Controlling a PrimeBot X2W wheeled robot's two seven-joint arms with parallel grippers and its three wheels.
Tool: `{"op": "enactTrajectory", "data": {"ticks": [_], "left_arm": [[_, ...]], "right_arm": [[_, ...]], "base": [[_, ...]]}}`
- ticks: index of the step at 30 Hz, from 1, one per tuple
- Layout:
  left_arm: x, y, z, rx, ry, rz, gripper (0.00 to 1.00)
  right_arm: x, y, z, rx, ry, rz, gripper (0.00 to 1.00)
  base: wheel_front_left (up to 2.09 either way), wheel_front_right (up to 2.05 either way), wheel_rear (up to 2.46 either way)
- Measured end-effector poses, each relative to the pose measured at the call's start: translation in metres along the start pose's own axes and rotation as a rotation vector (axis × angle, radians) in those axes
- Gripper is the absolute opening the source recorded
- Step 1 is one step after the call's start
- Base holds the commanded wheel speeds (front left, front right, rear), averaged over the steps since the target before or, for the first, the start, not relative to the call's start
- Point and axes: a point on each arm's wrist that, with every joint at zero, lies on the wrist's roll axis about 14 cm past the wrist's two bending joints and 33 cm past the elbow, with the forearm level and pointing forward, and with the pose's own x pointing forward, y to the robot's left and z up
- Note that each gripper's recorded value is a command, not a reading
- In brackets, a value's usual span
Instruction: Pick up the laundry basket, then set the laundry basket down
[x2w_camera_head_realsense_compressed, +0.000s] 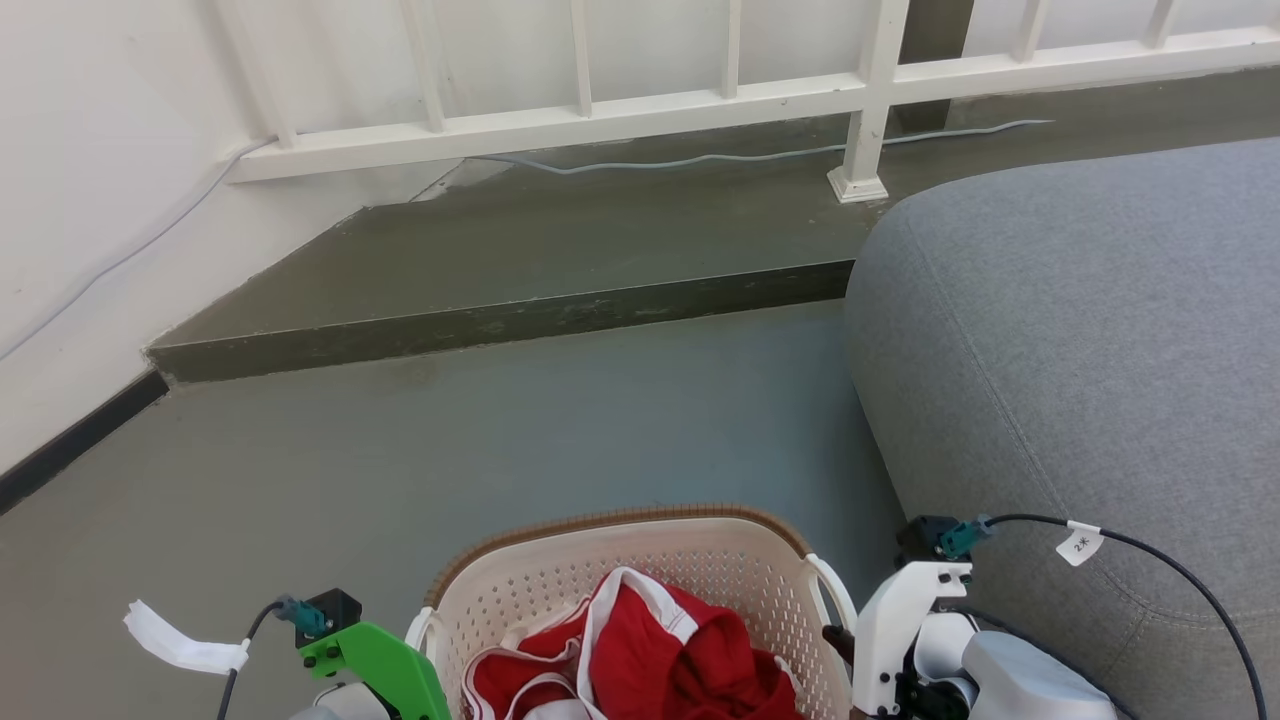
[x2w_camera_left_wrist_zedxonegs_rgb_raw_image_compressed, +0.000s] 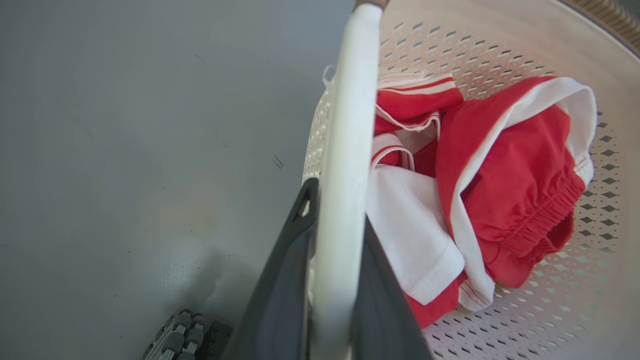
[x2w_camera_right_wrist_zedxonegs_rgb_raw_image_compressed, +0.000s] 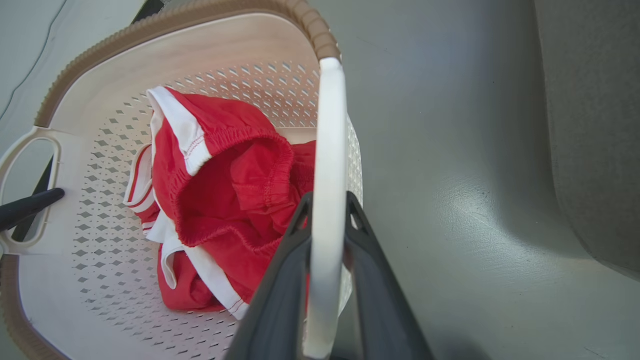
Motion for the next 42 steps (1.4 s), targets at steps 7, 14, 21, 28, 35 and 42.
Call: {"op": "enactTrajectory", "data": {"ticks": [7, 14, 21, 28, 35, 42], "left_arm": [[0.000, 0.000, 0.000, 0.001, 0.000, 0.000, 0.00], [0.000, -0.001, 0.000, -0.013, 0.000, -0.003, 0.00], [0.001, 0.000, -0.001, -0.020, 0.002, -0.003, 0.00], [0.003, 0.000, -0.001, -0.025, 0.004, -0.007, 0.00], [0.008, 0.001, -0.002, -0.024, 0.003, -0.006, 0.00], [0.017, 0.002, 0.003, -0.026, -0.024, -0.005, 0.00]], "right_arm": [[0.000, 0.000, -0.001, 0.002, 0.001, 0.001, 0.00], [0.000, 0.000, -0.001, 0.002, 0.004, 0.001, 0.00], [0.001, 0.000, -0.002, 0.004, 0.008, 0.001, 0.00], [0.003, -0.001, -0.005, 0.009, 0.019, -0.001, 0.00], [0.008, -0.004, -0.007, 0.020, 0.034, -0.004, 0.00], [0.017, -0.009, -0.003, 0.021, 0.033, -0.010, 0.00]], "base": [[0.00, 0.00, 0.00], [0.00, 0.00, 0.00], [0.00, 0.00, 0.00], [0.00, 0.00, 0.00], [0.00, 0.00, 0.00], [0.00, 0.00, 0.00]]}}
